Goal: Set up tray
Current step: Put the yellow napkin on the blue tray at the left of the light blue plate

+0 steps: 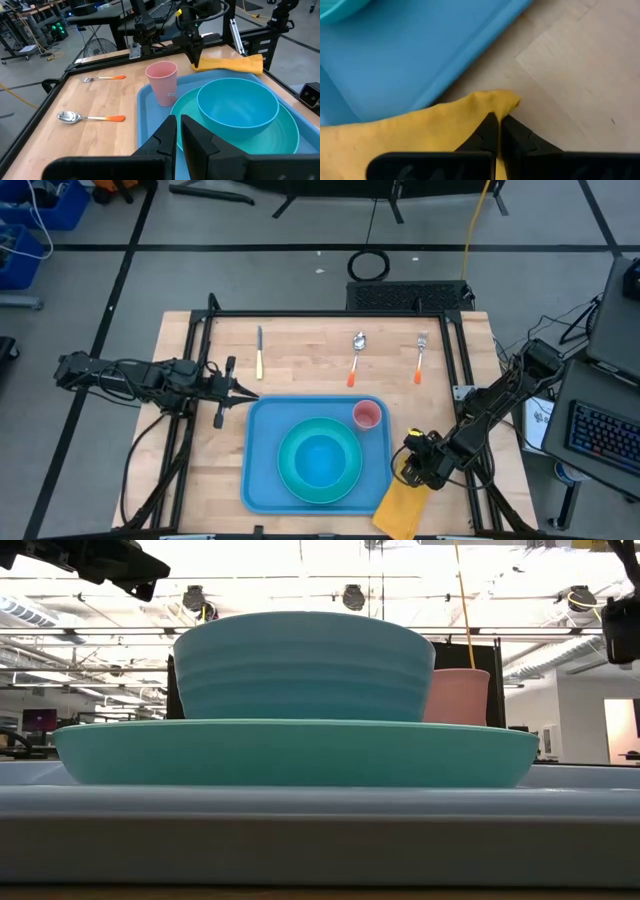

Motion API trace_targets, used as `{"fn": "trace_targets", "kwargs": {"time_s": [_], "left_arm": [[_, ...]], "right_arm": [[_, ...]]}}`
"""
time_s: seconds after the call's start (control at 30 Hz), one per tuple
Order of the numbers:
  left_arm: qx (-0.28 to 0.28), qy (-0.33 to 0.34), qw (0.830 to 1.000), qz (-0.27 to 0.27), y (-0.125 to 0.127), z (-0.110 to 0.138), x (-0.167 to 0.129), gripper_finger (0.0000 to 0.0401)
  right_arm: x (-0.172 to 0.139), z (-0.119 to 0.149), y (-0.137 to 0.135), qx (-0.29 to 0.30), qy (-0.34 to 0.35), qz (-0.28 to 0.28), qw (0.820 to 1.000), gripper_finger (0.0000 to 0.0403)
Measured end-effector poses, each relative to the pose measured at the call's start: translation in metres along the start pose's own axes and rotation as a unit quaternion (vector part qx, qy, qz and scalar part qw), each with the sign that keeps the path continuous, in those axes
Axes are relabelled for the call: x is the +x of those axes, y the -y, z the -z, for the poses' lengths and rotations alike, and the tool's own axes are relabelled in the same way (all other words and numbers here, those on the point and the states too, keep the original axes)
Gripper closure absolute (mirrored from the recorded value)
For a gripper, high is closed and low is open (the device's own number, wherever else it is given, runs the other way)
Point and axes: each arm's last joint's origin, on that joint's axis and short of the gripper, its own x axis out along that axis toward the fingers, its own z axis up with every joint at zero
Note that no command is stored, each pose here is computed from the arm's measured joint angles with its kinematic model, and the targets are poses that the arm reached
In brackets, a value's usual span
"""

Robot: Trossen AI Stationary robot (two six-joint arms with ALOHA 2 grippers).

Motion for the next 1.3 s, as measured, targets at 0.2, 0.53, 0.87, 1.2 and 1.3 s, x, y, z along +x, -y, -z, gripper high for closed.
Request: {"fn": "trace_targets", "kwargs": {"time_s": [0.2,0.53,0.87,1.2,1.3], "left_arm": [[0.000,0.000,1.000,0.000,0.000,0.000,0.000,0.0370],[-0.001,-0.001,1.000,0.000,0.000,0.000,0.000,0.0370],[-0.002,-0.003,1.000,0.000,0.000,0.001,0.000,0.0370],[-0.014,-0.003,1.000,0.000,0.000,0.001,0.000,0.0370],[-0.019,-0.003,1.000,0.000,0.000,0.001,0.000,0.0370]], "right_arm": [[-0.012,-0.004,-0.014,-0.046,0.017,-0.005,0.999,0.0402],[-0.024,-0.010,-0.029,-0.102,0.037,-0.018,0.994,0.0403],[-0.034,-0.017,-0.041,-0.140,0.080,-0.030,0.986,0.0403],[-0.047,-0.028,-0.057,-0.185,0.130,-0.041,0.973,0.0403],[-0.050,-0.031,-0.060,-0.193,0.145,-0.041,0.970,0.0403]]}}
